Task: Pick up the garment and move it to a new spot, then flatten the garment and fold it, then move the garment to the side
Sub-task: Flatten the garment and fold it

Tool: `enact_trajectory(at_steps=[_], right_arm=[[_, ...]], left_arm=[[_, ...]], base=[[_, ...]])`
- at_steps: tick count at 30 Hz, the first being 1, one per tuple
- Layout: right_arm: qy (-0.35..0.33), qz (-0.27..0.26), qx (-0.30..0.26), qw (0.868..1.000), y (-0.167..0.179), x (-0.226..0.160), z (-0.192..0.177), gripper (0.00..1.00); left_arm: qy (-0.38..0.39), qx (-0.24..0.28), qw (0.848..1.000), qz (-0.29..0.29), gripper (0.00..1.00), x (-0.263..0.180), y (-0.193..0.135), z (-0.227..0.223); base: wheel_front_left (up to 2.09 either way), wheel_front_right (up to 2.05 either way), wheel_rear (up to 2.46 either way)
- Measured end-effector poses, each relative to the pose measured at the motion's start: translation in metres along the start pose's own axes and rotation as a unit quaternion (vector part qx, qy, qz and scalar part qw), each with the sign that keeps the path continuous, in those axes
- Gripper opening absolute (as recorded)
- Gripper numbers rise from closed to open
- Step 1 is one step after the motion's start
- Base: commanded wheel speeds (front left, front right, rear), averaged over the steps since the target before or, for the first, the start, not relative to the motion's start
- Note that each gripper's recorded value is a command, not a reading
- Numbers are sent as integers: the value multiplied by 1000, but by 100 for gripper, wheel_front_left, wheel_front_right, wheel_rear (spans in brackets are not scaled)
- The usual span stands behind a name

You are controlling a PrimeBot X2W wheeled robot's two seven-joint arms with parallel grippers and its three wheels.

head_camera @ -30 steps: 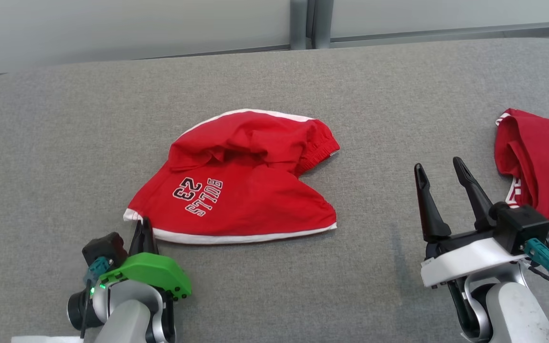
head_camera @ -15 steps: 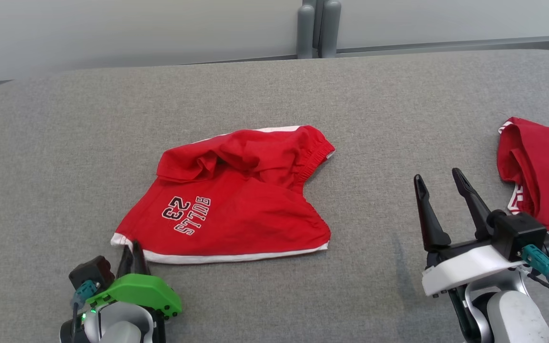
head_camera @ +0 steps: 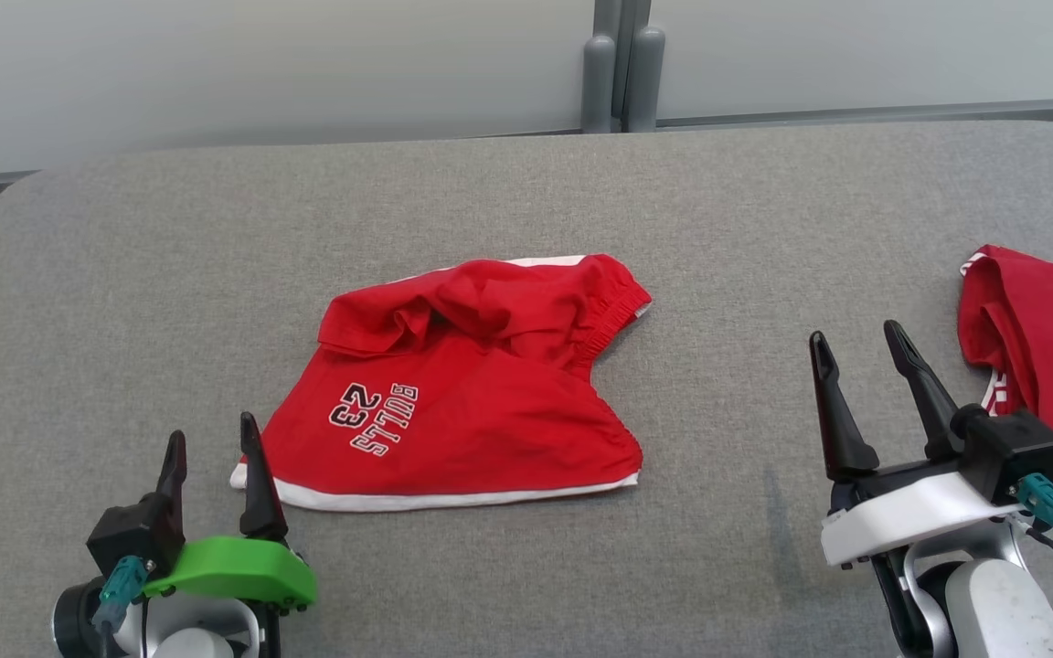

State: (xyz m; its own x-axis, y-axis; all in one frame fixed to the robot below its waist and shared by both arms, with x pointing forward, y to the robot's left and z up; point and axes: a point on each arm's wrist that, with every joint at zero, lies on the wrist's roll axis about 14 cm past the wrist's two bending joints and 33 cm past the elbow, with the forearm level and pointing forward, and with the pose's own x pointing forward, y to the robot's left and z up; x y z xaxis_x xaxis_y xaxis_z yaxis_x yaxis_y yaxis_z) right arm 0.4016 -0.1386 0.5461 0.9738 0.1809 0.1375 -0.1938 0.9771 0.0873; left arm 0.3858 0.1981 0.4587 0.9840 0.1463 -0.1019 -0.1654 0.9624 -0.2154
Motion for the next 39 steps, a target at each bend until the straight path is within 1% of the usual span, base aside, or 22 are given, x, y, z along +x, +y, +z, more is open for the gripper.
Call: enact_trajectory(at_steps=[3,6,11,17,22,39], right_arm=[[-9,1,2,1000,1,-1,5,100],[-19,2,3,1000,2,-2,11,100],[-21,5,6,1000,6,-9,14,100],[-21,5,7,1000,8,-21,15,100],[-15,1,15,1000,7,-31,11,100],[-8,8,18,1000,12,-32,6,100]], left_arm=[[-19,7,999,-26,100,-8,-8,11],[-30,17,999,-40,100,-15,-10,17],[-56,15,996,-66,100,-26,-18,33],[-55,23,995,-86,100,-41,-24,33],[-59,25,994,-90,100,-49,-26,37],[-55,25,994,-91,100,-53,-27,36]], base=[[0,0,0],[0,0,0],[0,0,0],[0,0,0],[0,0,0],[0,0,0]])
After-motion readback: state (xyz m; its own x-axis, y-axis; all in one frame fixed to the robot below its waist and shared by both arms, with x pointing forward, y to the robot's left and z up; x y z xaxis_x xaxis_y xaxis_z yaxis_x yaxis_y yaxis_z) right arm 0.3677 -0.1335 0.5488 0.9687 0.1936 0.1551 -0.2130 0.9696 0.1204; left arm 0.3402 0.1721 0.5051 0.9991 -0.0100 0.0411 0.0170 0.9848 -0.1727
